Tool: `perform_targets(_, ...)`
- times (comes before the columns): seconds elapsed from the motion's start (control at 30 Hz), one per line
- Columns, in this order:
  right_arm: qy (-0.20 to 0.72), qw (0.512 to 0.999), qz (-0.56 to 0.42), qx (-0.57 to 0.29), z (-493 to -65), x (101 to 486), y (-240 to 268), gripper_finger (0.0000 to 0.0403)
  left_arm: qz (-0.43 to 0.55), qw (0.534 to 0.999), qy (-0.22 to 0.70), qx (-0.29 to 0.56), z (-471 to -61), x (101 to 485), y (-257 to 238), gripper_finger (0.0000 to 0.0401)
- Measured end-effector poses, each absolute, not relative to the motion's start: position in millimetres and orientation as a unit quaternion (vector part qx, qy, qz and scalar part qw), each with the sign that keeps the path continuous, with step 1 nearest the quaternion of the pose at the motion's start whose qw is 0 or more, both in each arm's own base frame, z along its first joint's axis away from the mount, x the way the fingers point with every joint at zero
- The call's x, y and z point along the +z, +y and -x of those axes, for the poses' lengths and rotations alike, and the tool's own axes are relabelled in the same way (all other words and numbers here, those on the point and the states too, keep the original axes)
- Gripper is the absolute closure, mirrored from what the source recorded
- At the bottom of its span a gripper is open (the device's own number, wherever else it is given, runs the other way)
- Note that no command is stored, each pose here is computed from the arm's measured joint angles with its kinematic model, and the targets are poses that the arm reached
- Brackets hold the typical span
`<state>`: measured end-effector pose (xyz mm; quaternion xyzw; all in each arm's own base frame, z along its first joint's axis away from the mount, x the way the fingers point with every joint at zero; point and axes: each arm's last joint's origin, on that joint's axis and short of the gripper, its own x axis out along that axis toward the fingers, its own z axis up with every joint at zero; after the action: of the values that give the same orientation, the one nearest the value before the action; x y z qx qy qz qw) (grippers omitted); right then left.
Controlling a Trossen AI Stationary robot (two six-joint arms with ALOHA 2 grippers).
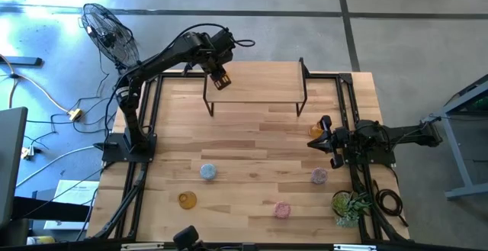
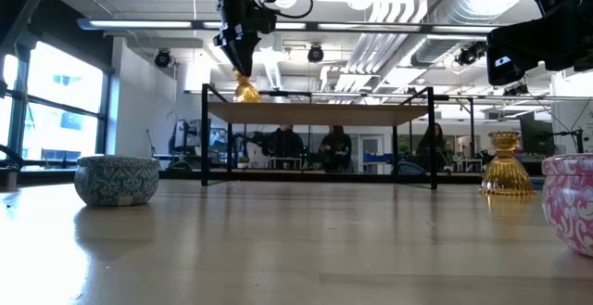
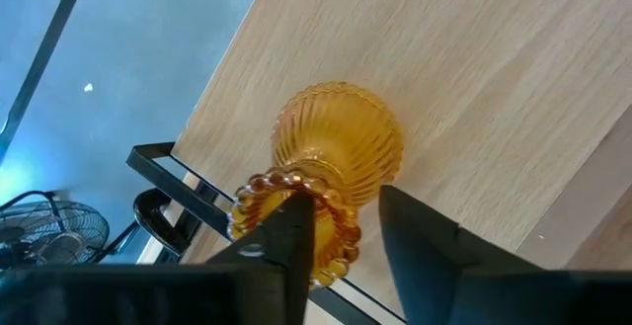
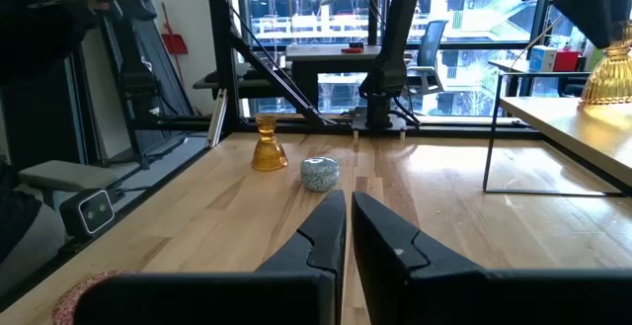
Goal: Pick & Place candle stick holders
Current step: Put the top orange candle holder on the shelf
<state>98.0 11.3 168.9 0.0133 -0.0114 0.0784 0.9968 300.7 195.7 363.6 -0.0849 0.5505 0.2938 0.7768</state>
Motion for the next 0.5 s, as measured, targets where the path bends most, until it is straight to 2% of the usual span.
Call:
perform_targets(0.3, -0.011, 0.997, -0.013, 0.078, -98.1, 168.9, 11.2, 0.0386, 0.087, 0.776, 0.552, 0.293, -300.8, 362.7, 195.7, 0.0172)
perform_targets(0.5, -0.011, 0.997, -0.013, 0.078, -98.1, 168.9, 11.3, 0.0386, 0.094, 0.781, 0.548, 0.282, -301.9, 362.4, 195.4, 0.0122)
